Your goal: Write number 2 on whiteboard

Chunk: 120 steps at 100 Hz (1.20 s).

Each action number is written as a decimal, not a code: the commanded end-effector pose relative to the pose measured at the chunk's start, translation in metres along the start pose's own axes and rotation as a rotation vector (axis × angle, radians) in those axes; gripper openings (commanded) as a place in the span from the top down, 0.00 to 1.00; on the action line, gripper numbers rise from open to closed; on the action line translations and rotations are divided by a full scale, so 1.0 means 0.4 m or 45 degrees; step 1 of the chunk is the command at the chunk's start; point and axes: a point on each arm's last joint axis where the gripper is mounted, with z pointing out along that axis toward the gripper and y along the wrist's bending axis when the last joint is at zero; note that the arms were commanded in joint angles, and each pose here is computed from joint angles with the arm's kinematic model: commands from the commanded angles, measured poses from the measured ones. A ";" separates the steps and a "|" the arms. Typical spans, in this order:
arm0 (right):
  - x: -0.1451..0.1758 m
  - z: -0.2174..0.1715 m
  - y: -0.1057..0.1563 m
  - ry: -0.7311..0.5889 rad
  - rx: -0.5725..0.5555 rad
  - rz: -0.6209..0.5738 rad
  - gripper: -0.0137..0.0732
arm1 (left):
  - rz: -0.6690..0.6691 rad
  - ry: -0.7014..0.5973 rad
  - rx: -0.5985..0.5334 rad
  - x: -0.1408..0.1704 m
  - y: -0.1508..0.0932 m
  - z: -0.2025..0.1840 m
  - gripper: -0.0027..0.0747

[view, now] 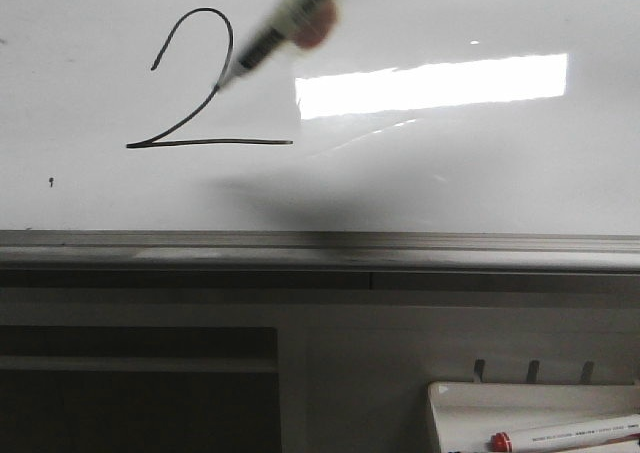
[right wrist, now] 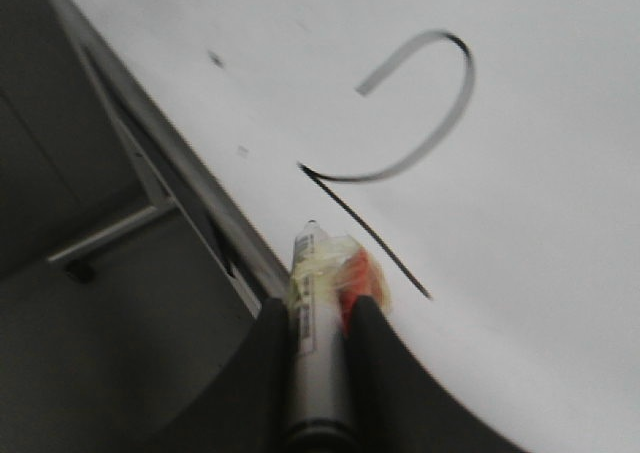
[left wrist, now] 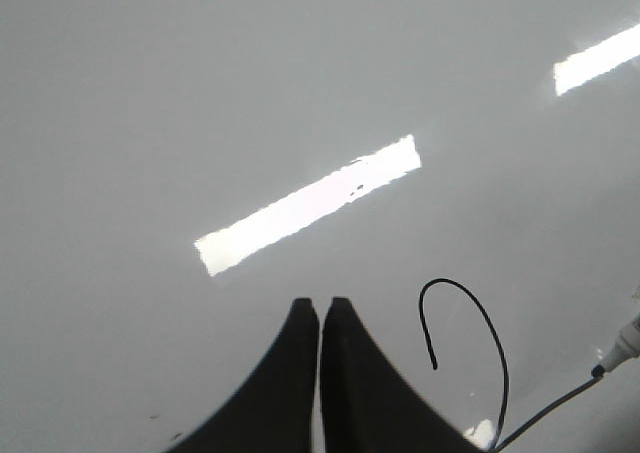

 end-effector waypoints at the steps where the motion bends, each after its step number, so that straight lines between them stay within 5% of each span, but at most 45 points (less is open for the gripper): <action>1: -0.073 -0.044 0.021 -0.167 -0.021 -0.055 0.90 | 0.011 -0.058 0.041 -0.026 -0.002 0.014 0.99; 25: -0.106 -0.001 0.027 -0.079 -0.053 -0.061 0.90 | 0.213 0.052 0.373 0.012 -0.085 0.085 0.95; 47: -0.104 0.040 0.028 -0.008 -0.065 -0.058 0.90 | 0.305 0.105 0.595 0.041 -0.161 0.146 0.54; 107: -0.090 0.055 0.073 0.066 -0.172 -0.016 0.90 | 0.215 0.211 0.686 0.097 -0.218 0.221 0.54; 120: -0.090 0.055 0.073 0.066 -0.173 -0.014 0.90 | 0.215 0.211 0.686 0.097 -0.218 0.221 0.62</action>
